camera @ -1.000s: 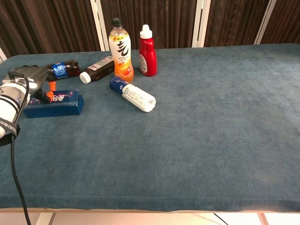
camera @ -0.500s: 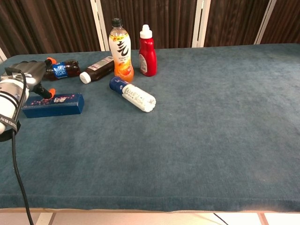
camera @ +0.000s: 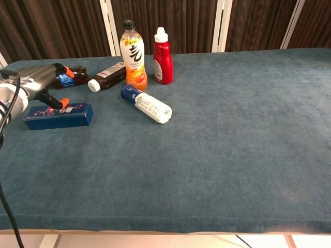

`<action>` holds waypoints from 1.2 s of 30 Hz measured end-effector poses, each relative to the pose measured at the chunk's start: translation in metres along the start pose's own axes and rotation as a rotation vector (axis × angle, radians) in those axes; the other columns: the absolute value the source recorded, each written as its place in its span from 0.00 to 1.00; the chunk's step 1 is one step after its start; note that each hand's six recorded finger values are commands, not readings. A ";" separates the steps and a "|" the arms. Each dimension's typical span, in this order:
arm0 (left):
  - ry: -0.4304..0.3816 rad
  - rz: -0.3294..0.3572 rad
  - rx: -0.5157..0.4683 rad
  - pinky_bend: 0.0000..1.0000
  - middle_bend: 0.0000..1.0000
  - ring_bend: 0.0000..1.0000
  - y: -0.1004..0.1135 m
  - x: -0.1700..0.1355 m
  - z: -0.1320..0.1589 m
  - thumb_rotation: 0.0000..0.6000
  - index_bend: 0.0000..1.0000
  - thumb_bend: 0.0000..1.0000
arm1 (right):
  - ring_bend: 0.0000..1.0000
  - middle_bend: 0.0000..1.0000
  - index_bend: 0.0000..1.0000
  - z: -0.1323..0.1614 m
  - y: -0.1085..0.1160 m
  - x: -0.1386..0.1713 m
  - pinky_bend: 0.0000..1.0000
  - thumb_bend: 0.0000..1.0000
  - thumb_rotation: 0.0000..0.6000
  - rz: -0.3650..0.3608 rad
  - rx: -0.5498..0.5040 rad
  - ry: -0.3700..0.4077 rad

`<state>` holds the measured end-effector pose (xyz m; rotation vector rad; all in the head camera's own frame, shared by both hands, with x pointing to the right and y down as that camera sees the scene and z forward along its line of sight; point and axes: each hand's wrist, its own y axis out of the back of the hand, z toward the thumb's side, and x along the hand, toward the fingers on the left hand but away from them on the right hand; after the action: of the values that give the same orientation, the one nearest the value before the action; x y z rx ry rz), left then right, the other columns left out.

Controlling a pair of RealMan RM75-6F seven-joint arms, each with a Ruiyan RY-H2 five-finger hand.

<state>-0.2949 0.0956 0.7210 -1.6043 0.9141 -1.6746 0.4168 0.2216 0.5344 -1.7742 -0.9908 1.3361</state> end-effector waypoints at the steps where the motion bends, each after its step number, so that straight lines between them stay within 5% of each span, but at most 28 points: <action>1: -0.004 -0.019 0.007 0.00 0.00 0.00 0.000 -0.003 0.001 1.00 0.10 0.35 | 0.00 0.00 0.00 0.000 0.000 0.000 0.00 0.15 1.00 0.001 0.001 0.000; 11: 0.019 -0.150 0.102 0.00 0.00 0.00 -0.013 -0.008 -0.010 1.00 0.02 0.35 | 0.00 0.00 0.00 0.000 0.001 0.001 0.00 0.15 1.00 -0.005 -0.002 -0.003; 22: 0.079 -0.163 0.096 0.00 0.00 0.00 -0.024 0.007 -0.023 1.00 0.35 0.37 | 0.00 0.00 0.00 -0.001 0.002 0.000 0.00 0.14 1.00 -0.007 -0.002 -0.005; 28: 0.071 -0.154 0.084 0.00 0.00 0.00 -0.024 0.008 -0.020 1.00 0.43 0.37 | 0.00 0.00 0.00 -0.001 0.000 0.000 0.00 0.15 1.00 -0.002 0.002 -0.006; 36: 0.043 -0.135 0.045 0.00 0.00 0.00 -0.019 0.005 -0.015 1.00 0.00 0.35 | 0.00 0.00 0.00 0.000 0.000 0.000 0.00 0.15 1.00 -0.001 0.003 -0.005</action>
<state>-0.3102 0.1025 0.7395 -1.6370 0.7992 -1.8155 0.4169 0.2213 0.5349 -1.7686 -0.9913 1.3411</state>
